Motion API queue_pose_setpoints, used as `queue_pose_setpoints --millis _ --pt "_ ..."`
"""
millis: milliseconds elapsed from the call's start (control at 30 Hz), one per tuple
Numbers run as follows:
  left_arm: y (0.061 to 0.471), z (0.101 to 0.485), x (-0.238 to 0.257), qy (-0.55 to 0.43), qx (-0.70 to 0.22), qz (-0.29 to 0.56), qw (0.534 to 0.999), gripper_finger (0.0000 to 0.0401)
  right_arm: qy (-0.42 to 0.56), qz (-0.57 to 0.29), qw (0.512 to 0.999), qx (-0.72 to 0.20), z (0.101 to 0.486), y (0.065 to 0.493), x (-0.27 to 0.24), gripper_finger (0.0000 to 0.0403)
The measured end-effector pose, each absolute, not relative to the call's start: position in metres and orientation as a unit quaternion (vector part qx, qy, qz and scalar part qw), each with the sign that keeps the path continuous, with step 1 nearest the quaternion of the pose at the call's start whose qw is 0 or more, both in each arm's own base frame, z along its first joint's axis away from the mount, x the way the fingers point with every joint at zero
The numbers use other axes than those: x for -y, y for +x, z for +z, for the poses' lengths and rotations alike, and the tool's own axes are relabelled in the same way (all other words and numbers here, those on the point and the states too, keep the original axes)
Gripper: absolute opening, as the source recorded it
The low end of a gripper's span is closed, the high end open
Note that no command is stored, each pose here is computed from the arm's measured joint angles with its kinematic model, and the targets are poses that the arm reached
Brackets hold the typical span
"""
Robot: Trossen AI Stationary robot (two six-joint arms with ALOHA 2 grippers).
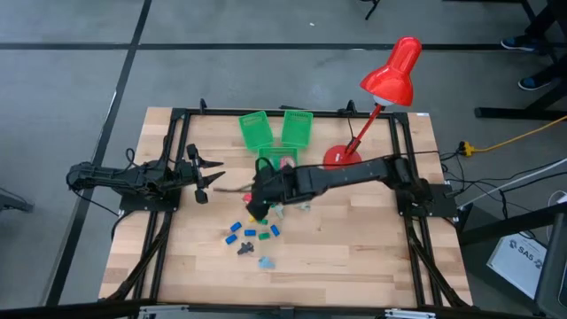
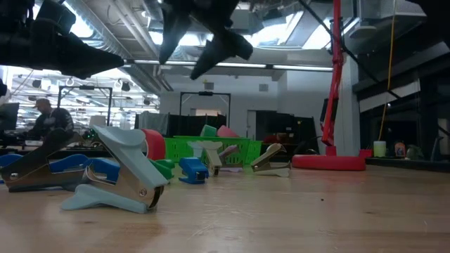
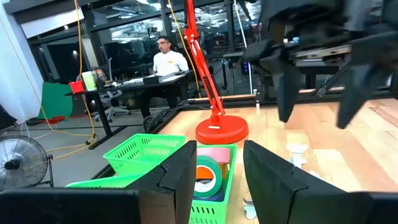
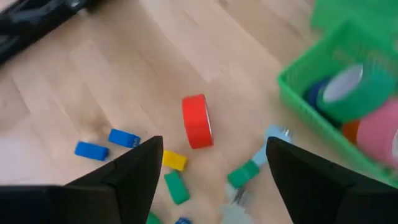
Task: Pick and place Stapler, Stapler remover, tape
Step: Put the red tape into the middle green bin
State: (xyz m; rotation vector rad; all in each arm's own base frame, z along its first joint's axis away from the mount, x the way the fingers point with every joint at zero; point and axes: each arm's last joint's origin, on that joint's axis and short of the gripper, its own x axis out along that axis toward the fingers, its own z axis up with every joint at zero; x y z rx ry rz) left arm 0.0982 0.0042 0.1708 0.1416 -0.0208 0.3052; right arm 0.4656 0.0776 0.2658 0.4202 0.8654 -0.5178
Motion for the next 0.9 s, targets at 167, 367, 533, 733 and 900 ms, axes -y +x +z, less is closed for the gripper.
queue_pose_setpoints --millis 167,367,533,733,900 --pt "0.098 0.171 -0.004 0.071 0.010 0.152 0.986 0.0127 0.146 -0.205 0.888 -0.386 0.271 0.470 -0.093 0.0291" --pt "0.098 0.171 -0.004 0.070 0.010 0.152 0.986 0.0127 0.123 -0.176 0.899 -0.382 0.273 0.471 -0.101 0.0291" --pt "0.098 0.171 -0.004 0.070 0.010 0.152 0.986 0.0127 0.120 -0.170 0.900 -0.384 0.273 0.471 -0.101 0.0291" --pt "0.098 0.171 -0.004 0.070 0.010 0.152 0.986 0.0128 0.119 -0.174 0.895 -0.393 0.257 0.478 -0.102 0.0291" --pt "0.098 0.171 -0.004 0.070 0.010 0.152 0.986 0.0128 0.086 -0.169 0.887 -0.421 0.231 0.485 -0.104 0.0291"
